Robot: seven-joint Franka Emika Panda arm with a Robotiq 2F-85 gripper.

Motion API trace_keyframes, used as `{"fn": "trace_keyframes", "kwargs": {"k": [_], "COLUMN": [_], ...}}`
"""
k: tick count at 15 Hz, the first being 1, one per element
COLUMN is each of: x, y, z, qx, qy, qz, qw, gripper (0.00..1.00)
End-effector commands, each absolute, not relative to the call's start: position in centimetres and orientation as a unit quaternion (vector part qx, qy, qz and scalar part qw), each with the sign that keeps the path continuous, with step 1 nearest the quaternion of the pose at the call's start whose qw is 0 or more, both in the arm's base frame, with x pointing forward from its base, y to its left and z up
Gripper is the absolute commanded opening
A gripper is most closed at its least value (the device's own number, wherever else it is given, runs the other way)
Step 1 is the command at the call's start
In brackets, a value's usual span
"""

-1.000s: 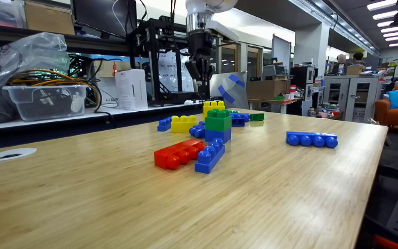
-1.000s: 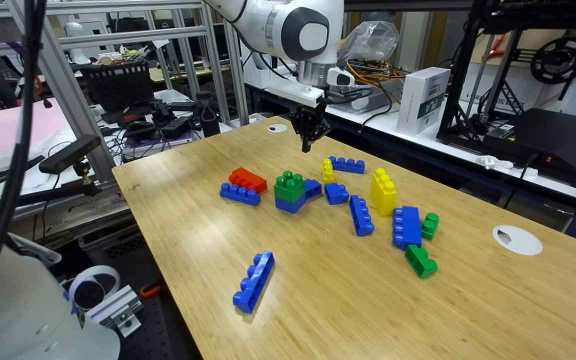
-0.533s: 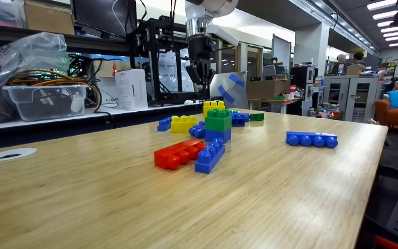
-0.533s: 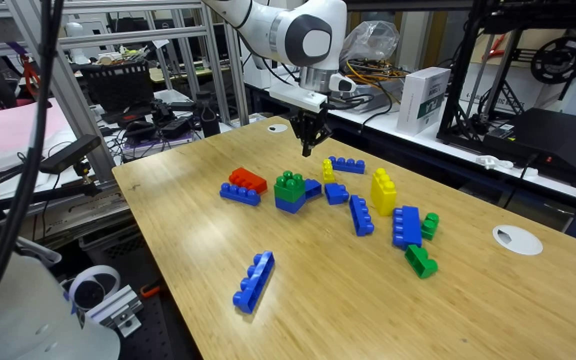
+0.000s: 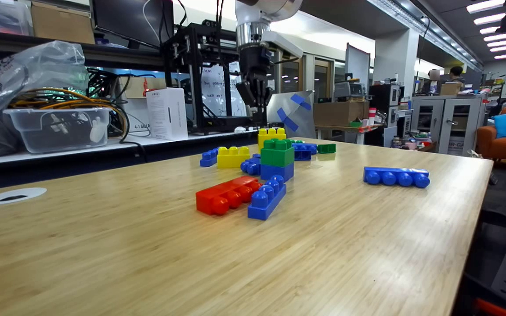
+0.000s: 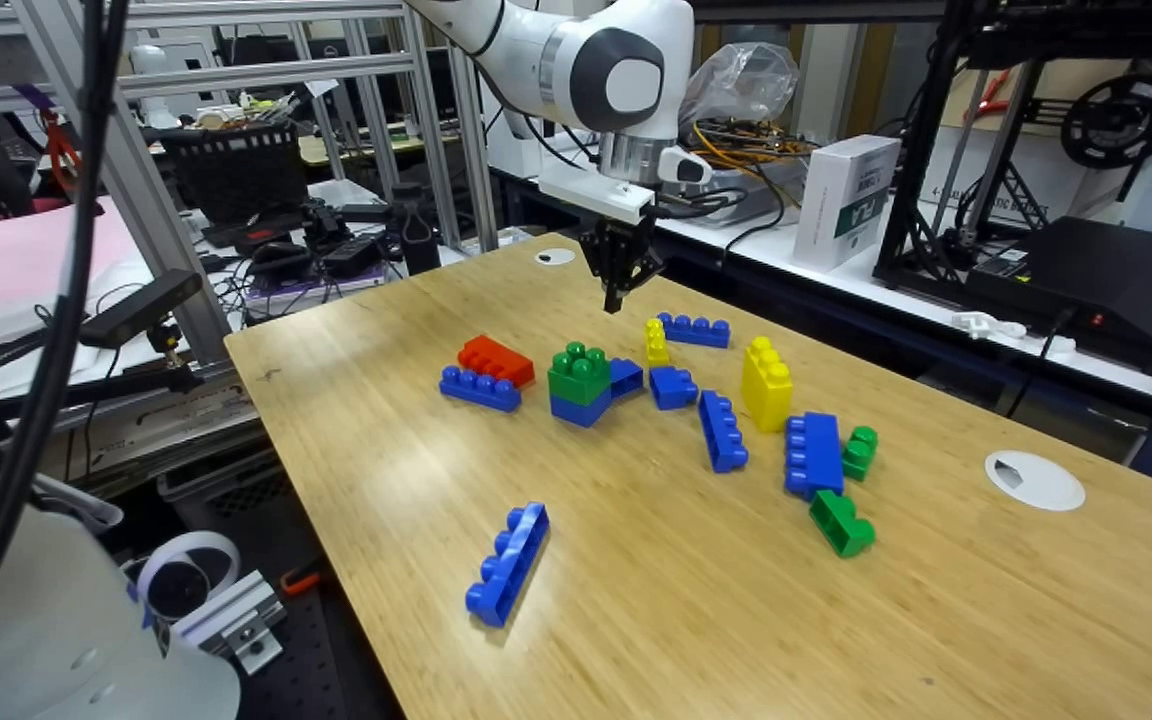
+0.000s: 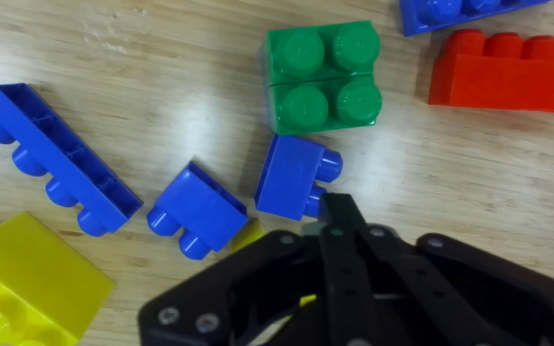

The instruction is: Move the blue and green object, then pick up the blue object and put it on the blue and green object

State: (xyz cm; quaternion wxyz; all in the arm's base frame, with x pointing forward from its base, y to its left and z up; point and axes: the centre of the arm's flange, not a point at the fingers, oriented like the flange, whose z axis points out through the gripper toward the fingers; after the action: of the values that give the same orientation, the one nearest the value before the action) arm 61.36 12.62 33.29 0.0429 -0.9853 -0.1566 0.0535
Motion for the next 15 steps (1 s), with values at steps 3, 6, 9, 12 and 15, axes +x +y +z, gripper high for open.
{"fn": "trace_keyframes", "kwargs": {"k": [3, 6, 9, 12, 15], "x": [61.4, 61.3, 61.0, 60.3, 59.5], "y": [12.8, 13.6, 14.8, 15.9, 16.6], "z": [33.4, 33.5, 33.0, 31.9, 30.2], "qx": [-0.984, -0.982, -0.979, -0.973, -0.965], "qy": [-0.169, -0.182, -0.202, -0.227, -0.26], "qz": [0.048, 0.041, 0.035, 0.029, 0.019], "qw": [0.033, 0.024, 0.017, 0.007, -0.006], "gripper": [0.0, 0.0, 0.0, 0.0, 0.0]}}
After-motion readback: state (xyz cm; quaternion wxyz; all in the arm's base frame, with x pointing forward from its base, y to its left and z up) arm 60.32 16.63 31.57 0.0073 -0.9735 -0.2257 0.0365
